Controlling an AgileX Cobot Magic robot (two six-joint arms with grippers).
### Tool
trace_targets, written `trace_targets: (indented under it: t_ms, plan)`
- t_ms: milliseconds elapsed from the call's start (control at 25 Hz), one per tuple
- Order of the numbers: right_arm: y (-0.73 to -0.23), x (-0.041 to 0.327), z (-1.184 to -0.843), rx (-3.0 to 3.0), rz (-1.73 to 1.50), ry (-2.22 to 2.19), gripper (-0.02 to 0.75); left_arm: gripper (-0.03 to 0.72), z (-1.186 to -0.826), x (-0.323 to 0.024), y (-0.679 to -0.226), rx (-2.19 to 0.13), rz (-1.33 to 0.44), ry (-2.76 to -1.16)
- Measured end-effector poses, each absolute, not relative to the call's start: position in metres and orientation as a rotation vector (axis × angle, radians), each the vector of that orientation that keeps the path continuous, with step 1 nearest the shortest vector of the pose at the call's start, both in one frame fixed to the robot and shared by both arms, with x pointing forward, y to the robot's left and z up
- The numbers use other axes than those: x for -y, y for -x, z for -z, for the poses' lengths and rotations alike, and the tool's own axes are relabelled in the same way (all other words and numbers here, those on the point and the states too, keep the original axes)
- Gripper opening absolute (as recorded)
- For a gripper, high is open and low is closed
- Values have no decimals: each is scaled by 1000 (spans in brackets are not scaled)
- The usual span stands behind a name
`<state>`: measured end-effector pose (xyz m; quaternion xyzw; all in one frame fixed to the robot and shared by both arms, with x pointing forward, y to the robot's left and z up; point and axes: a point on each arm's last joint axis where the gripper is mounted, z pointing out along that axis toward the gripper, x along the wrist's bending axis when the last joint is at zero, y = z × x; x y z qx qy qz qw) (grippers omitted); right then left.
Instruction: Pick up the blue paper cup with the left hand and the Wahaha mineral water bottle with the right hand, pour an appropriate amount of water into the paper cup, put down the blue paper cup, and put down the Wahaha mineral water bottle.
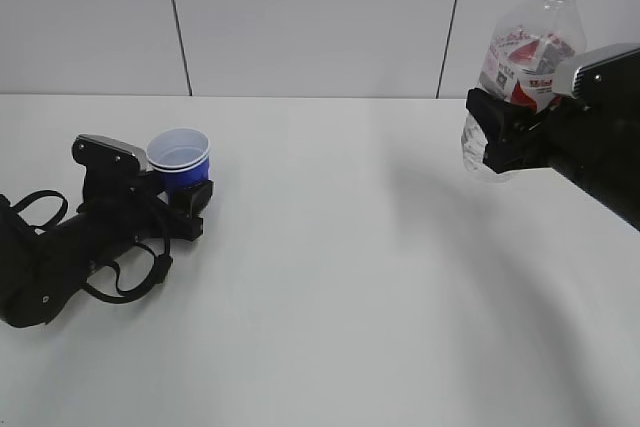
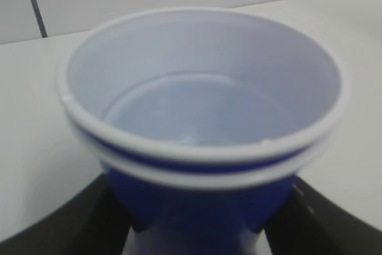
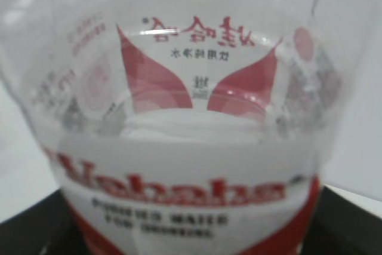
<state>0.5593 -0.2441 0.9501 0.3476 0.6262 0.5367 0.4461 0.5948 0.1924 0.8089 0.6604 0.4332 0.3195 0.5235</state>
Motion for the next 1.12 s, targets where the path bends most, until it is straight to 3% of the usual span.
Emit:
trace_targets:
  t_ms: [400, 720, 1120]
  plan:
    - [-559, 244, -950, -1551, -1329, -861, 491, 486, -809, -192, -594, -1029, -760, -1585]
    - [-559, 244, -950, -1551, -1329, -861, 491, 626, -808, -191, -594, -1023, -751, -1597]
    - [-559, 244, -950, -1551, -1329, -861, 491, 635, -809, -194, -583, -1043, -735, -1620]
